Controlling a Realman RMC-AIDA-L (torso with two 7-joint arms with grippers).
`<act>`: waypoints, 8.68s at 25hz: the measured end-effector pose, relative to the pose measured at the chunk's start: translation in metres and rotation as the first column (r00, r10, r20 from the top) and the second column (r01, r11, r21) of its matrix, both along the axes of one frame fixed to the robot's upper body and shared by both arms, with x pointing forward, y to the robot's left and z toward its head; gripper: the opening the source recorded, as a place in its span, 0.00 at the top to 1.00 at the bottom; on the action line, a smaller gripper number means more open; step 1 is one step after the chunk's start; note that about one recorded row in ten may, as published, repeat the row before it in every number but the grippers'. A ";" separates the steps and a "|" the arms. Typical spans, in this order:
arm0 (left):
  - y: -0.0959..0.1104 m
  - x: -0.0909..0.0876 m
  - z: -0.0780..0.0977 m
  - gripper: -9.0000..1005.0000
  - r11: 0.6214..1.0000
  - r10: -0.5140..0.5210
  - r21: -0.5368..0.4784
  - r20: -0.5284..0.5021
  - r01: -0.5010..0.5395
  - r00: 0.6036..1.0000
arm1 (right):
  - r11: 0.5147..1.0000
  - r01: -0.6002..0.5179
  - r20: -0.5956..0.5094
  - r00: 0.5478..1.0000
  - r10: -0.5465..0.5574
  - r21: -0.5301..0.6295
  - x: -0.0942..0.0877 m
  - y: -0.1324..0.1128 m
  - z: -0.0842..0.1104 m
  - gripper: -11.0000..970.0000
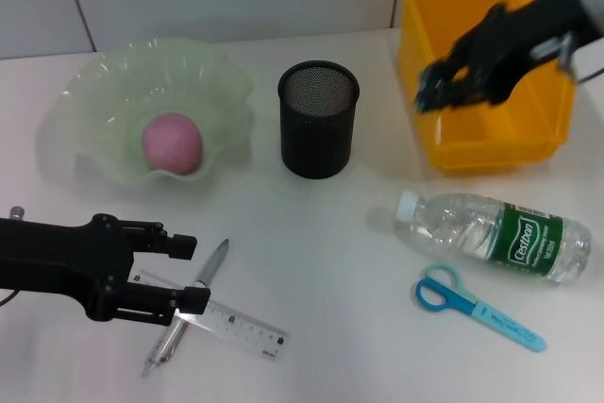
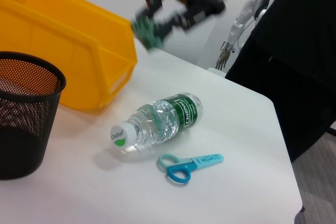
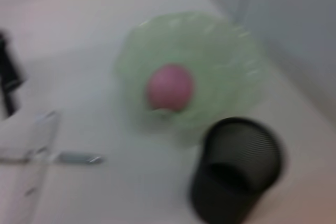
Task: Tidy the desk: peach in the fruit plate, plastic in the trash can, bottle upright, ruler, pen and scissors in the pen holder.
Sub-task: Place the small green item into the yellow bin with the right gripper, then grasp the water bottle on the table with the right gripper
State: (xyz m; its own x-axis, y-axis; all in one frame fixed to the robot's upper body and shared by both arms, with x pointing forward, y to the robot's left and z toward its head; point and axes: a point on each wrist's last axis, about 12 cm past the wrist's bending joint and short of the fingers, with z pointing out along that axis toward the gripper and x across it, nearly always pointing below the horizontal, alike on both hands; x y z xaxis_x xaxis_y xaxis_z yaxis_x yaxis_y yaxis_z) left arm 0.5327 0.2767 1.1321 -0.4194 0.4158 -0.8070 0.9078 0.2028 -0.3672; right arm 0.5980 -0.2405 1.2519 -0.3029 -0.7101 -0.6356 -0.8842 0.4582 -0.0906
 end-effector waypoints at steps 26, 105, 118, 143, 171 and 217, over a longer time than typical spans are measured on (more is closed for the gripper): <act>-0.004 -0.001 -0.002 0.22 1.000 -0.005 -0.009 -0.011 0.005 1.000 | 0.894 0.444 -0.029 0.895 -0.446 -0.060 0.040 -0.045 -0.051 0.73; -0.009 -0.001 0.001 0.22 0.998 -0.008 -0.063 0.011 0.008 1.000 | 0.968 0.028 -0.345 0.937 0.062 0.249 -0.007 -0.041 -0.035 0.25; -0.008 0.000 0.003 0.22 0.996 0.010 -0.090 0.022 -0.008 1.000 | 0.987 -0.033 -0.386 0.922 -0.031 -0.158 0.019 0.006 -0.020 0.25; -0.007 0.001 0.003 0.22 0.994 0.031 -0.108 0.020 -0.029 0.999 | 0.901 -0.101 -0.361 0.930 -0.065 -0.423 0.020 0.044 -0.061 0.25; -0.005 0.000 0.002 0.22 0.994 0.026 -0.108 0.023 -0.024 0.999 | 0.873 -0.096 -0.363 0.927 -0.098 -0.478 0.019 0.046 -0.083 0.25; -0.005 0.001 0.003 0.22 0.994 0.023 -0.108 0.033 -0.020 0.999 | 0.866 -0.101 -0.382 0.918 -0.108 -0.490 0.019 0.047 -0.110 0.24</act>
